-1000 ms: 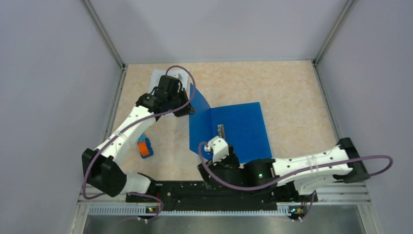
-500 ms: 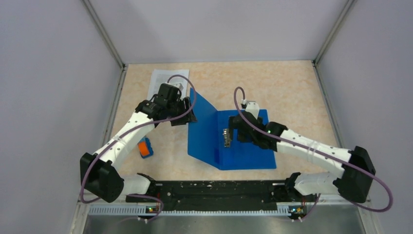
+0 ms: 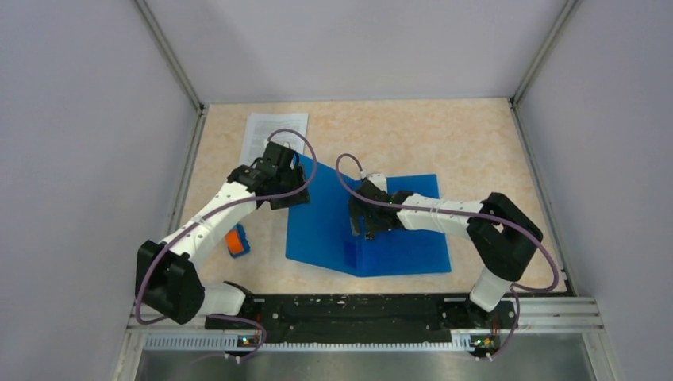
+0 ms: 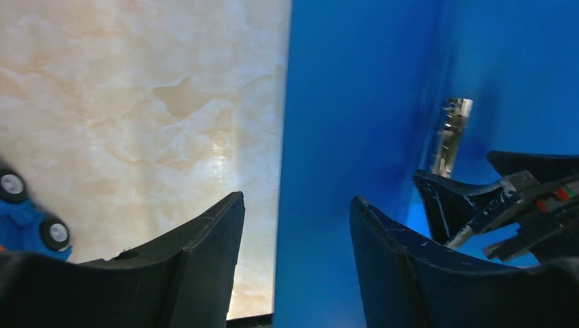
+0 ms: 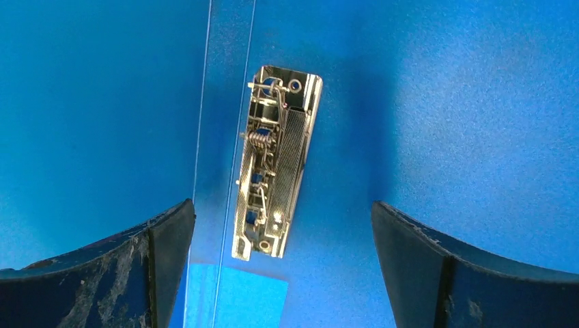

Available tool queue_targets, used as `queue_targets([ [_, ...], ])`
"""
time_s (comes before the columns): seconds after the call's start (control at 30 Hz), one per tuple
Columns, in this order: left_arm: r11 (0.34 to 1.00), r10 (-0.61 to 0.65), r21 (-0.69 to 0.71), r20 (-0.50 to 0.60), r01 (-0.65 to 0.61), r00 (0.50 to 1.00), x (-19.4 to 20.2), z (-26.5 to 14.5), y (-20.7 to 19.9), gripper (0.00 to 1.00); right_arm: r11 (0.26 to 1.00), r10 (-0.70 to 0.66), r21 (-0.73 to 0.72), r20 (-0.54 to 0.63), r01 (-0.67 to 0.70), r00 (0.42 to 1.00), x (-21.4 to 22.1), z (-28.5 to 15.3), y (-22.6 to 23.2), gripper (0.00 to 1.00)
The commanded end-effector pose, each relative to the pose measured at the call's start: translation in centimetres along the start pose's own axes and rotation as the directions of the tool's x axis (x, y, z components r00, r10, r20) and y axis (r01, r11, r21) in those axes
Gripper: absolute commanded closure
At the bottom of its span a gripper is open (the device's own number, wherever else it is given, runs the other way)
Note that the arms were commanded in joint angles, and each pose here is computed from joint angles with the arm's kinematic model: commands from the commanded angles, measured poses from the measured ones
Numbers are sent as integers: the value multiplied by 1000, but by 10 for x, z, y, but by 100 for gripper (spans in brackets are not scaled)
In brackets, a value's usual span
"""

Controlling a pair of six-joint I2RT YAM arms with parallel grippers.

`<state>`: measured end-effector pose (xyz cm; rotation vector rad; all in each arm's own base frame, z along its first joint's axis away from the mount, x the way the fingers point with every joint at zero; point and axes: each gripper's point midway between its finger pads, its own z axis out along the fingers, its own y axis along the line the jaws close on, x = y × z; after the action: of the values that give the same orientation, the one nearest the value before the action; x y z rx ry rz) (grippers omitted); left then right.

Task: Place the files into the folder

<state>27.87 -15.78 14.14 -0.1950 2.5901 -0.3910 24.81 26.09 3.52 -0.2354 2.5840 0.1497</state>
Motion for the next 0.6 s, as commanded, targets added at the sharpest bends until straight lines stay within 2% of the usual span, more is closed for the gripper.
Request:
queue_targets([
  [0.0, 988, -5, -157, 42, 12, 999, -7, 4, 29, 36, 999, -27, -16, 44, 28, 999, -16, 13, 13, 1],
  [0.27, 987, 35, -161, 127, -15, 991, -45, -28, 16, 30, 983, -120, 136, -32, 123, 992, 2, 38, -13, 1],
  [0.43, 983, 54, -186, 224, -12, 973, -76, -62, 12, 28, 968, -154, 193, -51, 161, 987, 8, 43, -26, 1],
  [0.57, 997, 55, -69, 285, -36, 957, -93, -80, -14, 28, 959, -165, 226, -54, 173, 985, 13, 42, -37, 1],
])
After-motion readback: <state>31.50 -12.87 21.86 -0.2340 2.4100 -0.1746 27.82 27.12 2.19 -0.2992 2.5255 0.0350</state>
